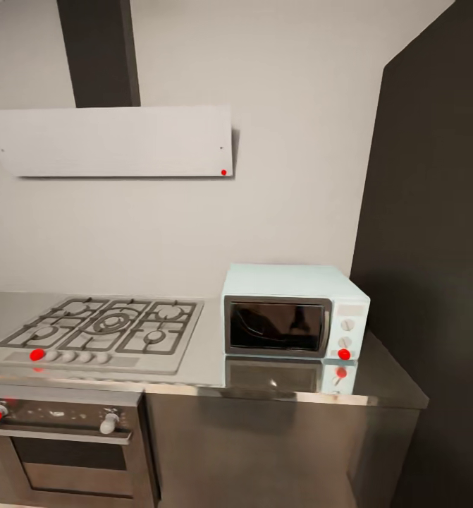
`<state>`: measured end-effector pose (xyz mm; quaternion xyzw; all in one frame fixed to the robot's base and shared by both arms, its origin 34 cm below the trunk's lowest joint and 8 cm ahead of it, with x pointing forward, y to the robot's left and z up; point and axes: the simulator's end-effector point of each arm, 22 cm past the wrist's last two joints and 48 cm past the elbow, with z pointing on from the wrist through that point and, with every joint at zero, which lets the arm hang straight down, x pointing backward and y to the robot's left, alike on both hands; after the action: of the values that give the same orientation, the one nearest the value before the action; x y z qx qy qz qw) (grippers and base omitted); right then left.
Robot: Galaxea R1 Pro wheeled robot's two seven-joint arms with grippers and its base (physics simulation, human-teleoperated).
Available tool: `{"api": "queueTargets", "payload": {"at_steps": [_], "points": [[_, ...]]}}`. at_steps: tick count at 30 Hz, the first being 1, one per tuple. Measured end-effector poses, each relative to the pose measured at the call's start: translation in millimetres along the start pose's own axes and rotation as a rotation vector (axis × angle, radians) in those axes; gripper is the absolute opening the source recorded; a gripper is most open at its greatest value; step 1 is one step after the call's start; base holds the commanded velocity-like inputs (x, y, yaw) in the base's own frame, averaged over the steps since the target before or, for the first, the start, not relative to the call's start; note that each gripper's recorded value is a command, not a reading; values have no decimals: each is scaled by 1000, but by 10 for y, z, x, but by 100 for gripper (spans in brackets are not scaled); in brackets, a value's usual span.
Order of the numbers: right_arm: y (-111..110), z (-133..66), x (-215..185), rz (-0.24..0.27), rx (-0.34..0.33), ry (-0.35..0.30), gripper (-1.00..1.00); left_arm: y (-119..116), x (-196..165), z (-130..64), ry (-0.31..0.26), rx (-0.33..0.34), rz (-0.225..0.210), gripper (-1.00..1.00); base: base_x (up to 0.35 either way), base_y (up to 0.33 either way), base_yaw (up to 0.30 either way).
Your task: In the kitchen, take the popcorn bag from the countertop, put it into the microwave, and heat it until the popcorn is cooked so the cooked popcorn ends up inside the bag.
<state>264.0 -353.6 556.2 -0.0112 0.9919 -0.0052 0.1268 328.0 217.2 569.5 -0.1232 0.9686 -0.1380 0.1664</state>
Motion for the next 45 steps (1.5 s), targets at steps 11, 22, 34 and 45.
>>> {"api": "queueTargets", "payload": {"at_steps": [11, 22, 34, 45], "points": [[12, 2, -3, -1, -1, -1, 100, 12, 1, -2, 0, -2, -1, 100, 0, -7, 0], [23, 4, -1, 1, -2, 0, 100, 18, 14, -2, 3, -4, -3, 100, 0, 0, 0], [-494, -433, -1982, -75, 89, -235, 100, 10, 21, -1, 4, -4, -2, 100, 0, 0, 0], [-614, -2485, -3934, -66, 163, -589, 100, 8, 22, -1, 4, -3, -1, 100, 0, 0, 0]]}}
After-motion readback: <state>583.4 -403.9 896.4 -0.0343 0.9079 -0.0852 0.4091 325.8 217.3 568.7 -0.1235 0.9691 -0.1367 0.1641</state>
